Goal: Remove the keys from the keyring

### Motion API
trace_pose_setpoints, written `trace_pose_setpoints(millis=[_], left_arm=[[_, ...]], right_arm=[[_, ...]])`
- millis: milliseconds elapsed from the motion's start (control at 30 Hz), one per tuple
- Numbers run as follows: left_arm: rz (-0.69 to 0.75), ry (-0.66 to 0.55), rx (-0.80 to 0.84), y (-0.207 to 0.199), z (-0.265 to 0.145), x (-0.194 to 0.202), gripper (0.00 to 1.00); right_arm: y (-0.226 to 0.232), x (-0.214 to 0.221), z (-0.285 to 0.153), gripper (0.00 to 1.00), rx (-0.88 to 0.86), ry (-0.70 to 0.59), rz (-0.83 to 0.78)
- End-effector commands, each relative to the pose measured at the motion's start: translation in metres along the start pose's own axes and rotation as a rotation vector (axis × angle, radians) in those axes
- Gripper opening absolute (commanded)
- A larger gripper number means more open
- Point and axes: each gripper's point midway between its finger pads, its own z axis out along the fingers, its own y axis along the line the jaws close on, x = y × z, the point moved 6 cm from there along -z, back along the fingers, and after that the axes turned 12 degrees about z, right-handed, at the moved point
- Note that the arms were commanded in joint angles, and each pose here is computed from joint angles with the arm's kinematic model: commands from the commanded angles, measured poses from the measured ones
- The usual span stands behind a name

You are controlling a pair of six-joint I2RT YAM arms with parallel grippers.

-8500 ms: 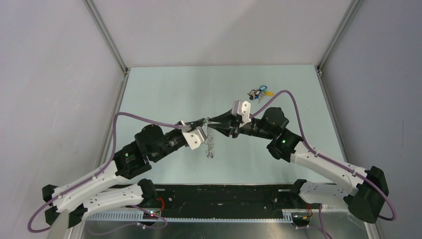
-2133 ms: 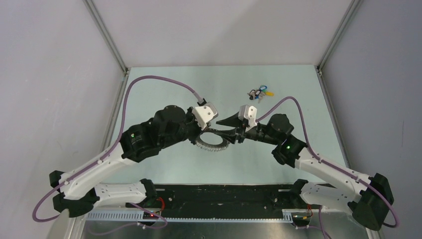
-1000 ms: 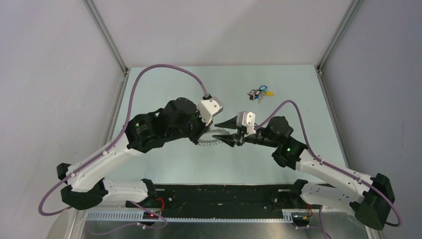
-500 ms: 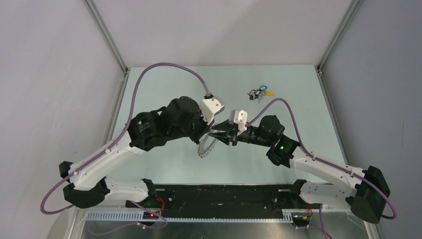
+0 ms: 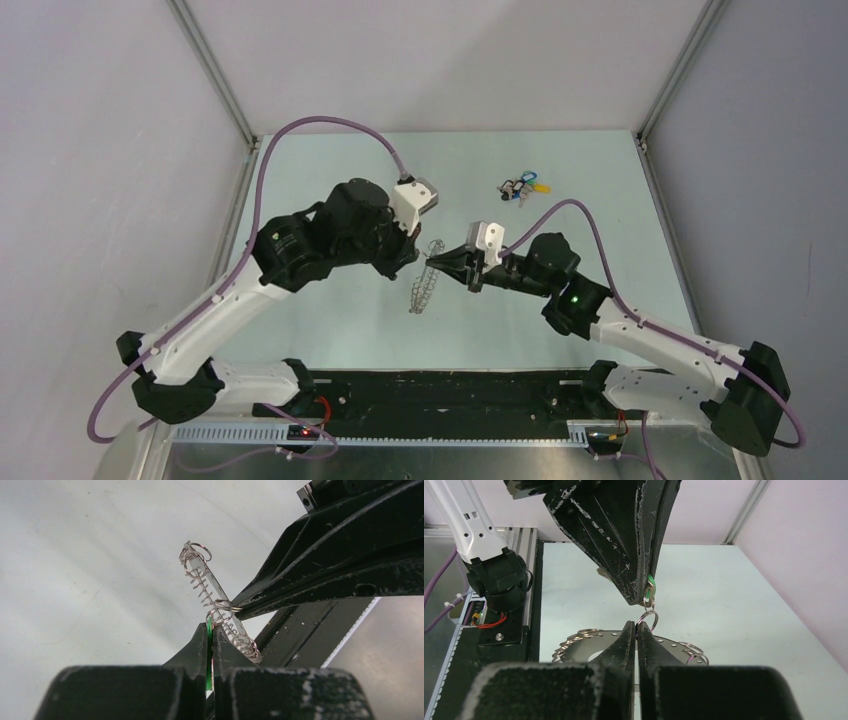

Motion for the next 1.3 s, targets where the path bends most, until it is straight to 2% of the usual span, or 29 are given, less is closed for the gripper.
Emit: trace_pose_setpoints(millis=[0, 433, 633, 733, 800, 933, 1000, 1100, 1267], left_arm=[[-0.067, -0.046, 0.026, 0.005, -0.006, -0.007, 0.00], [-0.139, 0.123, 0.210, -0.011, 0.042, 0.020, 0.00], [-0.190, 0.145, 0.301, -0.013, 0.048, 0.024, 0.00], [-0.203, 0.133, 0.282, -0.007, 0.045, 0.023, 0.00], [-0.206, 0.110, 0.242, 0.001, 0.039, 0.020, 0.00], [-0.191, 0.049, 0.180, 0.012, 0.024, 0.010, 0.00], [-0.183, 0.024, 0.173, 0.014, 0.018, 0.005, 0.00], [-0.179, 0.020, 0.146, 0.018, 0.016, 0.004, 0.00], [-0.182, 0.056, 0.003, 0.038, 0.024, 0.008, 0.00]], right_arm=[[0.007, -0.029, -0.006, 0.00, -0.026, -0.062, -0.060], [0.025, -0.042, -0.013, 0.00, -0.166, -0.226, -0.244], [0.037, -0.038, -0.016, 0.00, -0.282, -0.228, -0.438], [0.036, -0.038, -0.019, 0.00, -0.277, -0.218, -0.536], [0.030, -0.034, -0.020, 0.00, -0.234, -0.187, -0.534], [0.022, -0.018, -0.018, 0.07, -0.190, -0.115, -0.484], [0.020, -0.012, -0.017, 0.00, -0.180, -0.107, -0.471], [0.012, -0.013, -0.017, 0.00, -0.118, -0.135, -0.403], [-0.002, -0.023, -0.026, 0.00, -0.029, -0.167, -0.313]])
